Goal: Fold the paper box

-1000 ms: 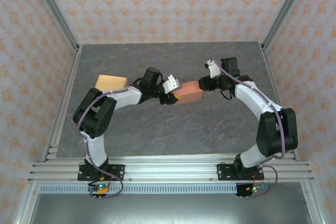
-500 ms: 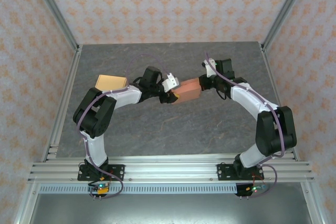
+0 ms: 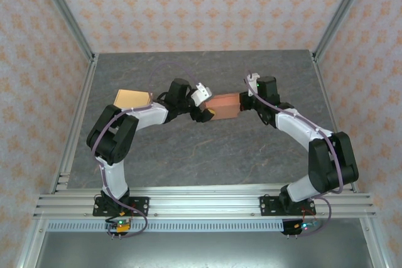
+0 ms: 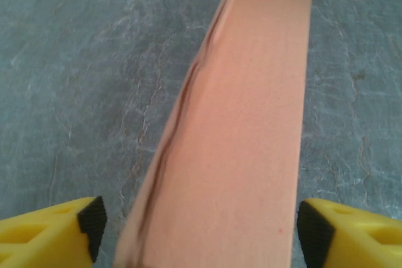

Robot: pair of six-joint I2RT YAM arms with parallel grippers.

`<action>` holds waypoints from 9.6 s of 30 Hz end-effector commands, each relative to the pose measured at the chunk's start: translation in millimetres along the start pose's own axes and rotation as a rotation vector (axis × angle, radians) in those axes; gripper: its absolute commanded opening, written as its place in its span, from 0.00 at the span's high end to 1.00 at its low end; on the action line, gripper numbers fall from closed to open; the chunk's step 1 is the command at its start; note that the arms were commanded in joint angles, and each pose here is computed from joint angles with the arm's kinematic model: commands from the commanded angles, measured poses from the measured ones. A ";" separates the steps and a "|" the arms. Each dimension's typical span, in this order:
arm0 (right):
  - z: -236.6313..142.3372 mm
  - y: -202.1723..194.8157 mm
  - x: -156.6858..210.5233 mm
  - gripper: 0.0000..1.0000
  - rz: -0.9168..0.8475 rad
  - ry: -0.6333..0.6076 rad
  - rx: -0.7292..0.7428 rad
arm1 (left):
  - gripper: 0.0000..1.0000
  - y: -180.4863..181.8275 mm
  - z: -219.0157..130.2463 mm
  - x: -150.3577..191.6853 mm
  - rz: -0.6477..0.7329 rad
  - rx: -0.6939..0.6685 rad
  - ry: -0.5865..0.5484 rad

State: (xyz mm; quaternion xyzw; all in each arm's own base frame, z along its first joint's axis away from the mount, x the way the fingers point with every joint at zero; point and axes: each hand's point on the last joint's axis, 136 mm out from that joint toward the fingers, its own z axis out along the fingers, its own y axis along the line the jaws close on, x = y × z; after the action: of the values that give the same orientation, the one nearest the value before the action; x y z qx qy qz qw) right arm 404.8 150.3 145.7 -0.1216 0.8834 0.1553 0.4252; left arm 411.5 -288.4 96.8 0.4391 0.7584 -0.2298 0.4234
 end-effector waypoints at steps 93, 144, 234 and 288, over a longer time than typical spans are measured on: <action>-22.5 -13.7 -12.3 1.00 0.187 -0.104 0.306 | 1.00 9.6 3.2 -43.3 -0.544 -0.210 0.063; -10.3 -40.1 81.9 0.38 0.525 0.068 0.356 | 0.96 0.5 30.4 4.2 -0.473 -0.437 0.081; -153.7 -113.7 -1.3 0.01 0.066 -0.521 0.637 | 0.00 71.5 -269.8 55.1 -0.452 -1.117 -0.091; -37.1 -167.4 66.7 0.01 0.205 -0.283 0.554 | 0.00 143.3 -231.4 155.1 -0.556 -1.100 -0.098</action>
State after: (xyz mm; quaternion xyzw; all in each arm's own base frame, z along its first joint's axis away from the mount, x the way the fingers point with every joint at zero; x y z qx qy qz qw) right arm 389.7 -19.4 82.5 0.0989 0.8346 -0.0298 0.5410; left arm 386.8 20.5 80.5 -0.0577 0.8450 0.0716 0.5268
